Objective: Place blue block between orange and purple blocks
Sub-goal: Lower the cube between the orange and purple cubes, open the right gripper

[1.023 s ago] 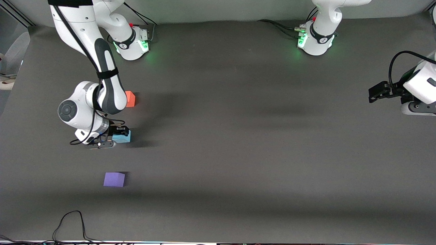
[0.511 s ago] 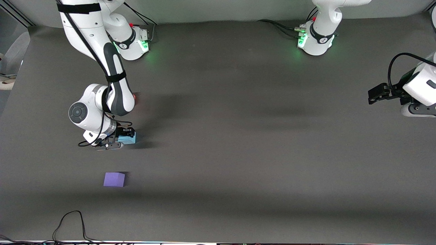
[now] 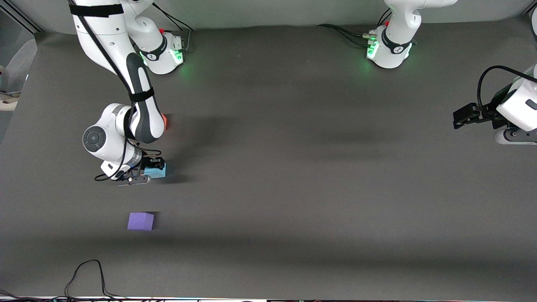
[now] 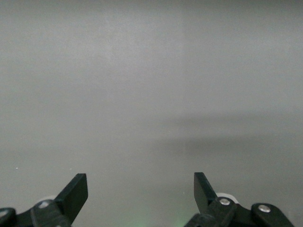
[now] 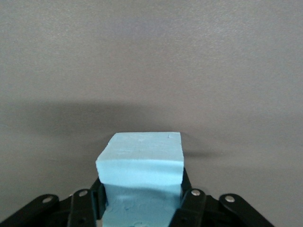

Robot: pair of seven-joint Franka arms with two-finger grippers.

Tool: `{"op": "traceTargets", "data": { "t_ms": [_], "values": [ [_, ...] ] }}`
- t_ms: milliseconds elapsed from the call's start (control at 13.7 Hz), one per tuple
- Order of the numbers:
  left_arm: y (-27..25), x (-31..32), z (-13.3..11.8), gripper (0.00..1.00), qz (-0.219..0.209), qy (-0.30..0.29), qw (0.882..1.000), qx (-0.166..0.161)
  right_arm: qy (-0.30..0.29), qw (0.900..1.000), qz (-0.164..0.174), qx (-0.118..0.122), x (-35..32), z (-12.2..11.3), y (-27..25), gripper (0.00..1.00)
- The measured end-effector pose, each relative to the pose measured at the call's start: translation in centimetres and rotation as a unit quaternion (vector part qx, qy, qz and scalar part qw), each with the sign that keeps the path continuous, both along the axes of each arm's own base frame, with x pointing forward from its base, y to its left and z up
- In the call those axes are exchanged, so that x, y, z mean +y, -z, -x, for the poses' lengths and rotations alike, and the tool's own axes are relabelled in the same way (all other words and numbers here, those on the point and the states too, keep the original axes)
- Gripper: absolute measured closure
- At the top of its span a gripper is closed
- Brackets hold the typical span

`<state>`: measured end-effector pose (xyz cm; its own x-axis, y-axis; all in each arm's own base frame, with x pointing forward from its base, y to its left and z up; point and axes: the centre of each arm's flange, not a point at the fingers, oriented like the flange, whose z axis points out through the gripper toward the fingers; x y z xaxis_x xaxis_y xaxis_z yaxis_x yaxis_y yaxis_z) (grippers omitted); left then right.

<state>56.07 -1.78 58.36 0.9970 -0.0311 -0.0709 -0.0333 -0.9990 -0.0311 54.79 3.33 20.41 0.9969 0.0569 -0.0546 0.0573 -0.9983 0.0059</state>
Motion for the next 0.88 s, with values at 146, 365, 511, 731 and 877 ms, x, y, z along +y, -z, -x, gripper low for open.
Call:
{"op": "traceTargets", "data": {
  "t_ms": [146, 365, 511, 731, 877],
  "values": [
    [0.0, 0.0, 0.0, 0.0, 0.0, 0.0, 1.0, 0.0, 0.002, 1.0, 0.0, 0.0, -0.9, 0.0, 0.0, 0.41],
    [0.0, -0.2, 0.0, 0.0, 0.001, 0.002, 1.0, 0.0, 0.006, 1.0, 0.0, 0.0, -1.3, -0.1, 0.0, 0.17],
    [0.1, -0.3, 0.0, 0.0, 0.001, 0.002, 1.0, 0.001, 0.006, 1.0, 0.0, 0.0, -1.2, -0.1, 0.0, 0.01],
    [0.3, -0.2, -0.1, 0.0, 0.001, 0.002, 1.0, 0.003, 0.007, 1.0, -0.004, -0.005, -1.2, -0.4, -0.5, 0.0],
    [0.3, -0.2, -0.1, 0.0, 0.001, 0.002, 1.0, 0.003, 0.017, 1.0, -0.018, -0.01, -2.0, -0.9, -2.7, 0.0]
  ]
}}
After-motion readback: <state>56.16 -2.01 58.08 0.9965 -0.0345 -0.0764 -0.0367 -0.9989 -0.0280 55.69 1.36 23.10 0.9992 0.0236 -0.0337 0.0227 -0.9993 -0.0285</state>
